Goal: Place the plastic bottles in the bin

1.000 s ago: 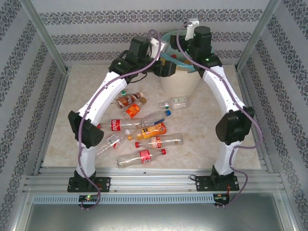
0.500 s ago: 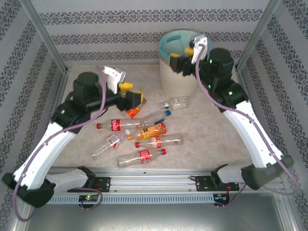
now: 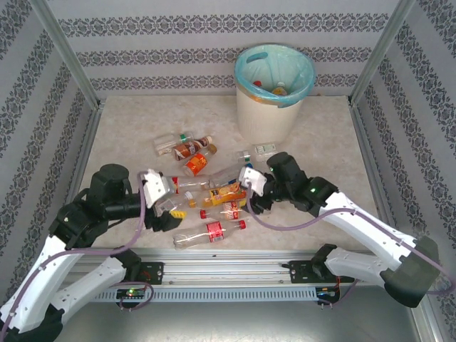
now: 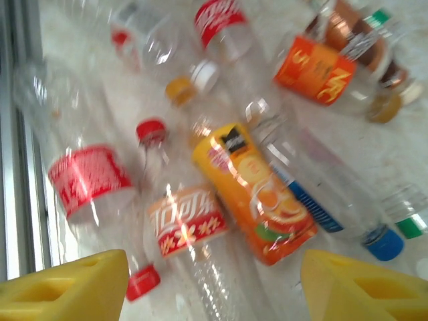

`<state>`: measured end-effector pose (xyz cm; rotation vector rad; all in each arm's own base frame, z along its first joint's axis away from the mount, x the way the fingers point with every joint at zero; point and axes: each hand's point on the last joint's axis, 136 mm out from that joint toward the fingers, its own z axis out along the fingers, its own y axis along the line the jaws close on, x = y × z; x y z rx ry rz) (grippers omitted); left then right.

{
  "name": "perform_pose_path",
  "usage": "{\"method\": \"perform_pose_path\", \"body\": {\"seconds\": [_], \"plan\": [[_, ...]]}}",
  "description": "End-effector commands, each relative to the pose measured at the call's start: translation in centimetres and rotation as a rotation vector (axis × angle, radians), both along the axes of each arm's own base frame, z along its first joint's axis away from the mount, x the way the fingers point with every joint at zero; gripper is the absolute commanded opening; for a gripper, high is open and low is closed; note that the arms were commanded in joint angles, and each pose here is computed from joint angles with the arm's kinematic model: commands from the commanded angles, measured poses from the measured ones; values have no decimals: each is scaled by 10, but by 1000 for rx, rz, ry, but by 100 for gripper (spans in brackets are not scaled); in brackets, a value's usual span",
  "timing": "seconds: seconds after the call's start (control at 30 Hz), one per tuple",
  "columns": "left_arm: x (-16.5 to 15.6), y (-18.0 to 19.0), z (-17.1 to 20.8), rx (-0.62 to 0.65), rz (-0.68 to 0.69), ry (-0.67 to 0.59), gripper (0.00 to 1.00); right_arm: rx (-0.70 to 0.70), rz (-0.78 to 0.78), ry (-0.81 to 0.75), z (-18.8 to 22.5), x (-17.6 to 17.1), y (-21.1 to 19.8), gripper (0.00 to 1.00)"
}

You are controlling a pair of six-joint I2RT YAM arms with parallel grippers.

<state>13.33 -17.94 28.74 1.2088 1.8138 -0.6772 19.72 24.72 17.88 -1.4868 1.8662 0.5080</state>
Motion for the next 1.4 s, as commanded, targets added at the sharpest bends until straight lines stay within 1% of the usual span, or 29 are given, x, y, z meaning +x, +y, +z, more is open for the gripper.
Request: {"method": "perform_pose_path", "body": {"seconds": [0.0,0.13,0.33,0.5,0.77,0.97,1.13,1.37], "plan": [[-17,-7,-28,81,-233,-114,84,-132,143,-54,-28,-4,-3,69],[-11,-19,-38,45,-276,-133,86,-270,173,2,-61,0,-11,68],[9,-28,-60,43,-249,-165,87,-338,196,50,-89,5,-12,68],[17,-29,-79,58,-232,-165,87,-361,211,62,-102,12,-9,70],[20,-27,-85,84,-224,-160,88,-409,202,62,-119,27,-6,72],[21,-25,-88,98,-220,-169,88,-452,193,86,-132,32,-10,70],[22,-26,-88,89,-219,-185,88,-439,196,115,-135,28,-12,68],[23,-27,-87,87,-218,-195,88,-458,202,125,-138,27,-20,66]]}}
